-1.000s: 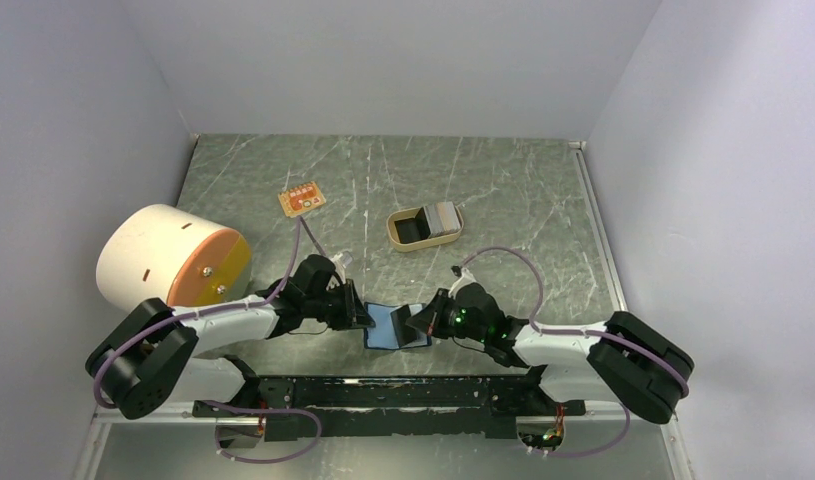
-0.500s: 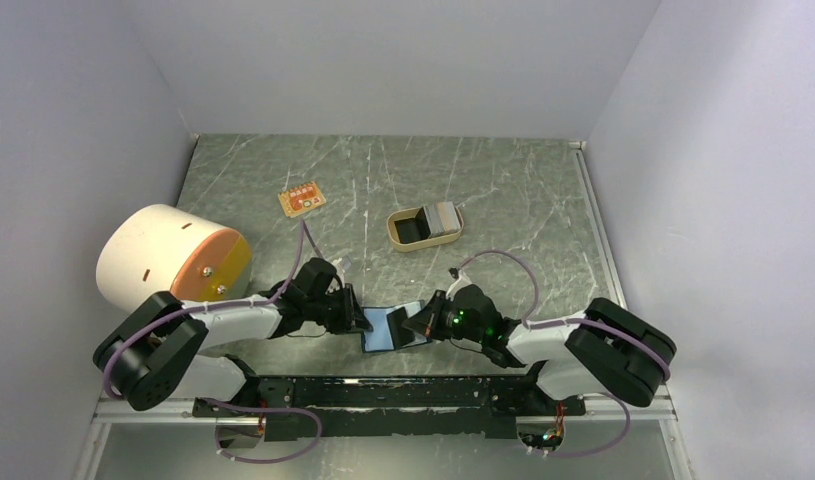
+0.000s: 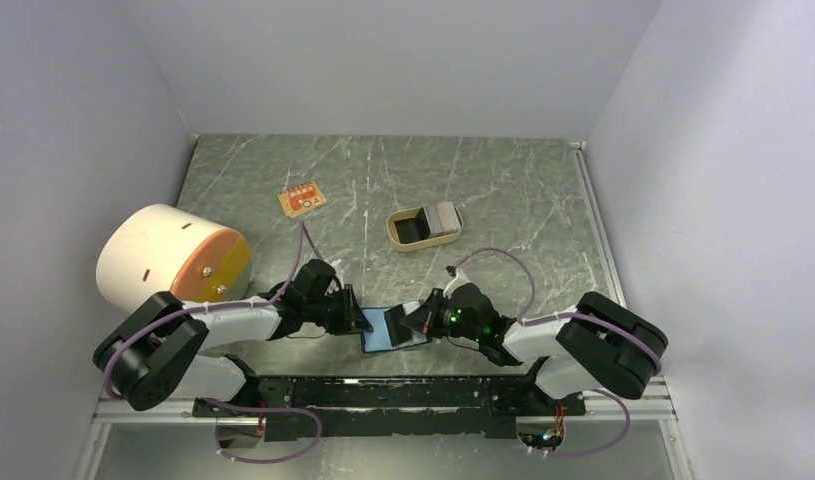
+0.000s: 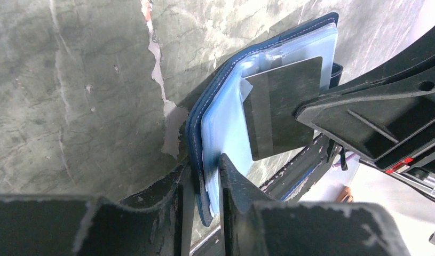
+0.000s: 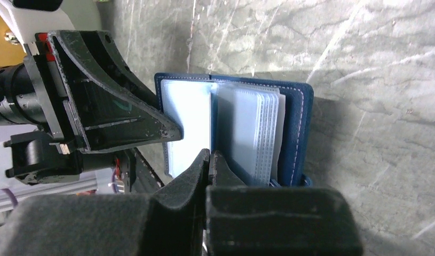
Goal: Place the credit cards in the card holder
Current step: Insert the credit card into the card holder.
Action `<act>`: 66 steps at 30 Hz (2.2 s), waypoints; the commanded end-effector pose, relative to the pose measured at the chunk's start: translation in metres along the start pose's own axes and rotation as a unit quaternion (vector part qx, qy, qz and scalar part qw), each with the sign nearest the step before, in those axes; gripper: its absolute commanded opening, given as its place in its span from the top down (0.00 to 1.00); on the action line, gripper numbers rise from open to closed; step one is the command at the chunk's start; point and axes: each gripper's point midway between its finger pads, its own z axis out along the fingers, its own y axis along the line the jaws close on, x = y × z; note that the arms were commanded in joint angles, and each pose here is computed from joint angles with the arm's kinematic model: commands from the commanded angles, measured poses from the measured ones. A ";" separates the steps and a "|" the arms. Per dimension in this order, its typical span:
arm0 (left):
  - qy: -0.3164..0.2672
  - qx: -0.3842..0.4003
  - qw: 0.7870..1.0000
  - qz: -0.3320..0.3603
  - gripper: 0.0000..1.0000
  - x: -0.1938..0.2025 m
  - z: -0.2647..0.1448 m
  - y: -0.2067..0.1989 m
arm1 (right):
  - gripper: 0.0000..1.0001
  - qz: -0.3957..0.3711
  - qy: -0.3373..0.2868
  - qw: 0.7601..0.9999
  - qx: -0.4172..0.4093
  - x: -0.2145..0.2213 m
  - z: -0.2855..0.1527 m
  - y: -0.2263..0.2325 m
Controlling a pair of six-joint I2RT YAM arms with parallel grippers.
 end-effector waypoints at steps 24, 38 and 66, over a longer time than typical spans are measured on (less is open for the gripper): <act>0.003 0.011 1.000 -0.004 0.73 -0.003 0.001 -0.006 | 1.00 -0.025 -0.028 0.999 0.012 -0.004 0.001 -0.015; -0.005 0.026 1.000 0.000 0.72 -0.005 -0.001 -0.013 | 0.79 -0.007 -0.010 0.999 0.042 0.005 -0.003 -0.022; -0.010 0.034 0.999 -0.003 0.69 -0.006 -0.005 -0.016 | 0.91 -0.051 0.030 0.994 0.095 0.011 0.001 -0.033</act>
